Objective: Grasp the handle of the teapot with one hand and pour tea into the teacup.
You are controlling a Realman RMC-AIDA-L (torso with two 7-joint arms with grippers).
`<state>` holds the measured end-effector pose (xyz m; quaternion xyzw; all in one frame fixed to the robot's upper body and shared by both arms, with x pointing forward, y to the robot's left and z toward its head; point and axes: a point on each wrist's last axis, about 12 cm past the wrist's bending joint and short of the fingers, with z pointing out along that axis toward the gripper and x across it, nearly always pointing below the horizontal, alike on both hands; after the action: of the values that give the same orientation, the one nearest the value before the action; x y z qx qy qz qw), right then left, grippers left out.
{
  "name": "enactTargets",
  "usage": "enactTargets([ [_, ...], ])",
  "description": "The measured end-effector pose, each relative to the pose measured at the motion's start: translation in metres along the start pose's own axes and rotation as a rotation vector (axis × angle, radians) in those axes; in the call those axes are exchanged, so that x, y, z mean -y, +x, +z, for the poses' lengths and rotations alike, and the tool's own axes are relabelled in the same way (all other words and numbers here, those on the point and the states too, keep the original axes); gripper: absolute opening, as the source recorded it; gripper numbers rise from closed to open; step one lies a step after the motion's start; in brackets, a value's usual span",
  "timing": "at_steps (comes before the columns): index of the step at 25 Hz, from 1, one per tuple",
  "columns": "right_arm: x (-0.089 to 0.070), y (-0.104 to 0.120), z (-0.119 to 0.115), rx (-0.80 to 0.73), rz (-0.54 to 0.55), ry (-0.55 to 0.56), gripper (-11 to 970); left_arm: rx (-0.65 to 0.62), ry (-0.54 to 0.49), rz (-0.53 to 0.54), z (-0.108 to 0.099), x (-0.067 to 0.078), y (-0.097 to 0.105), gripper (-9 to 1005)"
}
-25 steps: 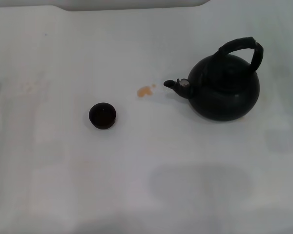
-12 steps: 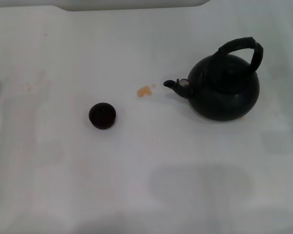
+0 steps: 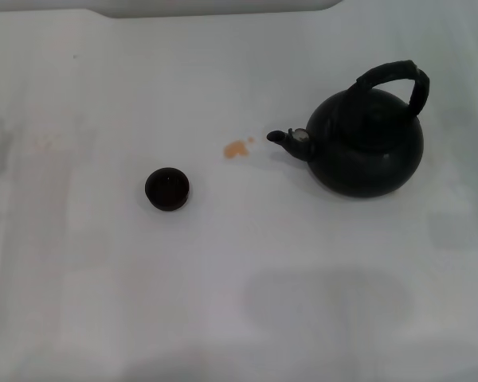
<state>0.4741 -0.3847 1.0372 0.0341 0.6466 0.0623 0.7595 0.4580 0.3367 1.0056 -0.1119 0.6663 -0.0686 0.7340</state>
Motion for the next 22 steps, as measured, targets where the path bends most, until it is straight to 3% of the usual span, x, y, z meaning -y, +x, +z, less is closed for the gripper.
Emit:
enactTargets([
  [22,-0.0006,0.0,-0.0001,0.003,0.0,-0.001,885,0.014,0.0,-0.005,-0.0016,0.0007,-0.0011,834],
])
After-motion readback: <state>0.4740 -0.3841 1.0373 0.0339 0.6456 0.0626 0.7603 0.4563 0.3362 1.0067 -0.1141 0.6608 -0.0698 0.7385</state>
